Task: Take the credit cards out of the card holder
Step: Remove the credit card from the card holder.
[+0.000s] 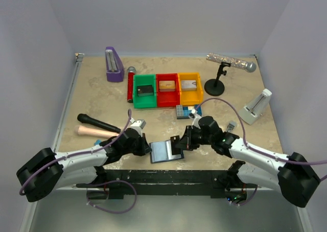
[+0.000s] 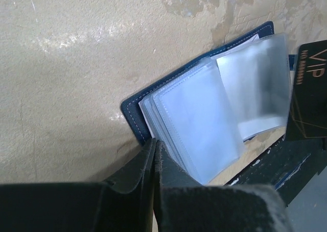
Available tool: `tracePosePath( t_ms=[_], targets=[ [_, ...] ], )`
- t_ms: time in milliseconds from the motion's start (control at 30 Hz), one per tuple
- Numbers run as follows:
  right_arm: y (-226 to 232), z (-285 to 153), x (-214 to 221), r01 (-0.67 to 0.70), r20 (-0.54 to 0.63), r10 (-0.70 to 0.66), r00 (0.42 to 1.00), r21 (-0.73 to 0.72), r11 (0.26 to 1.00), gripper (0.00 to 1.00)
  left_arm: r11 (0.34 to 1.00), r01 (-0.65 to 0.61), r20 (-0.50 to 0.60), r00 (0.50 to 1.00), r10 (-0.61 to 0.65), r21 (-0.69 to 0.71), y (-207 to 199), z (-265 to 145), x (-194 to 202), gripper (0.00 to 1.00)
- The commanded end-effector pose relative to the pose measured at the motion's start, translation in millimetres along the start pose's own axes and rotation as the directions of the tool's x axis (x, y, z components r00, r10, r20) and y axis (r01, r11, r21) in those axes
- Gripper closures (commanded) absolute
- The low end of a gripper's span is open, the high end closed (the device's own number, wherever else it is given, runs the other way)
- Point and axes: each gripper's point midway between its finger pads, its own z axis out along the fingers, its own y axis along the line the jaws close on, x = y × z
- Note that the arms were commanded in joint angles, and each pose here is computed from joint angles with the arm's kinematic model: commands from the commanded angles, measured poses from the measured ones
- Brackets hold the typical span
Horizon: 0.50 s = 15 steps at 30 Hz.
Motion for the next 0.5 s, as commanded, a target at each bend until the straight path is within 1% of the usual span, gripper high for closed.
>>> tracePosePath(
  t_ms=[0,67,167,233,267,333,367,467],
  targets=[
    [13.2,-22.5,-18.6,0.116,0.066,-0.117,0.991,0.025,0.993,1.00,0.999,-0.026,0.030,0.999,0.025,0.025,-11.5,-4.4,-12.7,0.84],
    [24.0,-32.5,-21.8,0.163,0.071,-0.163,0.984,0.009,0.987,1.00,0.997,-0.029,0.047,0.999,0.026,0.067,-25.4,-9.7,-22.2,0.71],
    [39.1,-51.3,-17.2,0.246,0.049,-0.244,0.968,-0.032,0.969,1.00,0.986,-0.065,0.089,0.995,0.051,0.157,-51.1,-26.9,-38.5,0.61],
    [47.2,-63.5,-13.8,0.297,0.035,-0.295,0.955,-0.054,0.953,1.00,0.970,-0.090,0.136,0.989,0.061,0.225,-69.3,-43.6,-50.8,0.52],
    [52.2,-68.2,-9.0,0.319,0.014,-0.319,0.948,-0.083,0.944,1.00,0.959,-0.108,0.172,0.983,0.064,0.263,-79.8,-54.1,-59.0,0.48],
    [67.9,-78.4,-1.1,0.360,-0.024,-0.368,0.930,-0.157,0.920,1.00,0.942,-0.136,0.205,0.976,0.075,0.307,-91.2,-73.5,-65.6,0.41],
    [74.0,-82.9,6.0,0.367,-0.058,-0.385,0.921,-0.199,0.909,1.00,0.928,-0.159,0.232,0.969,0.082,0.338,-98.5,-84.7,-69.8,0.40],
    [93.7,-96.8,24.2,0.383,-0.130,-0.442,0.887,-0.325,0.864,1.00,0.868,-0.230,0.308,0.947,0.095,0.440,-117.4,-116.1,-74.7,0.31]
  ],
)
